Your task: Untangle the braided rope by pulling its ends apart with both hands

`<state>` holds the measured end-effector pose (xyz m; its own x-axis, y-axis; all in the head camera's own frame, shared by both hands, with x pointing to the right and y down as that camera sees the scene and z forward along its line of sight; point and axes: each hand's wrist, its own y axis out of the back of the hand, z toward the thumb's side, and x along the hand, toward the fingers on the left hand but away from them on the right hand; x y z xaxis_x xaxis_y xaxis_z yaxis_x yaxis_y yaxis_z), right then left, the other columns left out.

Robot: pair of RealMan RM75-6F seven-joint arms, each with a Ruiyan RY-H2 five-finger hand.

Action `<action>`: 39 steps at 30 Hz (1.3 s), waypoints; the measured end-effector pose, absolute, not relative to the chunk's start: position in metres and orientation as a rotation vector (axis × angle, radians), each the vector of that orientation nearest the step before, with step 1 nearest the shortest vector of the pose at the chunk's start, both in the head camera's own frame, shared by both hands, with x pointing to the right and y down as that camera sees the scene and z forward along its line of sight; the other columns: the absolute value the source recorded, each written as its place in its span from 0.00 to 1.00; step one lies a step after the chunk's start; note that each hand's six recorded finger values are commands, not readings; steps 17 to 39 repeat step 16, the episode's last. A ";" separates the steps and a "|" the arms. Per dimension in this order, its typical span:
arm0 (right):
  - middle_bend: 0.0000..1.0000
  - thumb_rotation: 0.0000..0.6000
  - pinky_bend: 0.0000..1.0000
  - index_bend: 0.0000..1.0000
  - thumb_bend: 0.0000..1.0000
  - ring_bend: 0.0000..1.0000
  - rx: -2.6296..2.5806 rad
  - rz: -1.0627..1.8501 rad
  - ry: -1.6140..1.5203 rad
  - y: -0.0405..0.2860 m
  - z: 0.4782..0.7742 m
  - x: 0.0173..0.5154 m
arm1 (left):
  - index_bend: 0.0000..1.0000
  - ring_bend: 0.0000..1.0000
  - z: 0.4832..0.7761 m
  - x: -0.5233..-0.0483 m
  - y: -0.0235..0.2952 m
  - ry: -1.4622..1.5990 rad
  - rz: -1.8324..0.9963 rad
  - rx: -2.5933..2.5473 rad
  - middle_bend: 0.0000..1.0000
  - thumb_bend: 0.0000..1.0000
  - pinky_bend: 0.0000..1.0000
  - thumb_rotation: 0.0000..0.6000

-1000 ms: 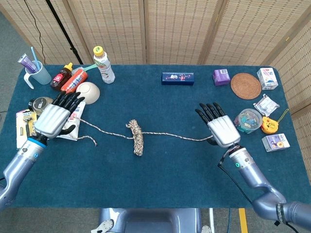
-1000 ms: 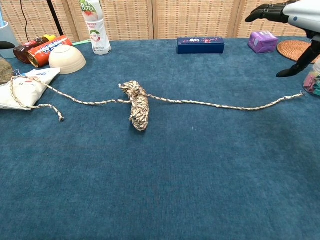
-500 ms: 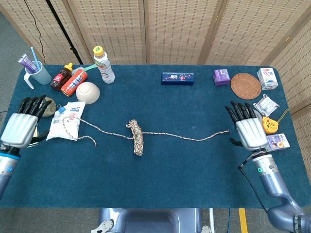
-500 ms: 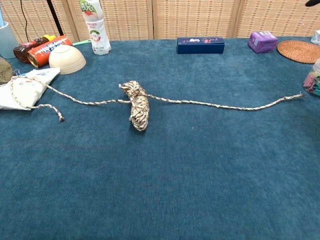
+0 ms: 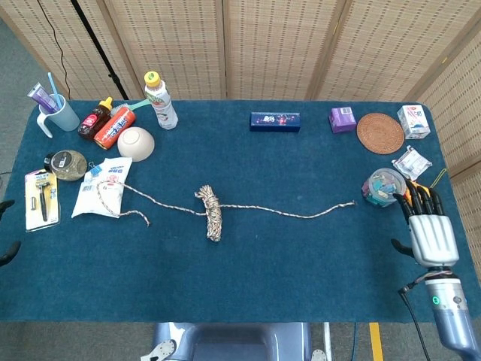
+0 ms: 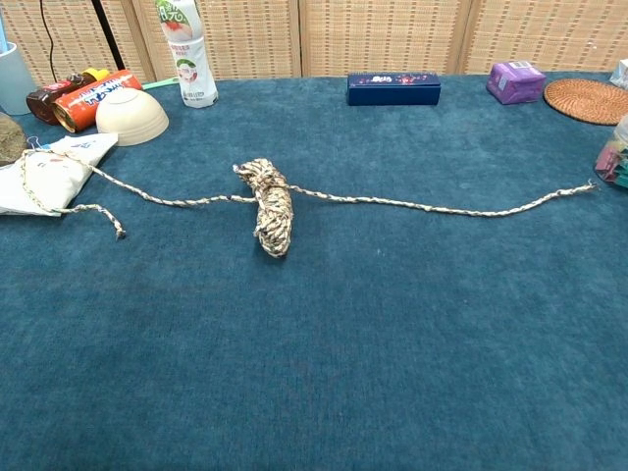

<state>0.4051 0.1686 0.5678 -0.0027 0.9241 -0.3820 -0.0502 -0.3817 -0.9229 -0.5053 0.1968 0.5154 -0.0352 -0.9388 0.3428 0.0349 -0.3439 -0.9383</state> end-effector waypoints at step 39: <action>0.00 1.00 0.00 0.19 0.17 0.00 -1.426 1.602 -1.003 0.228 0.548 0.428 | 0.20 0.00 0.497 -0.514 0.255 1.046 -1.572 -1.446 0.04 0.25 0.00 1.00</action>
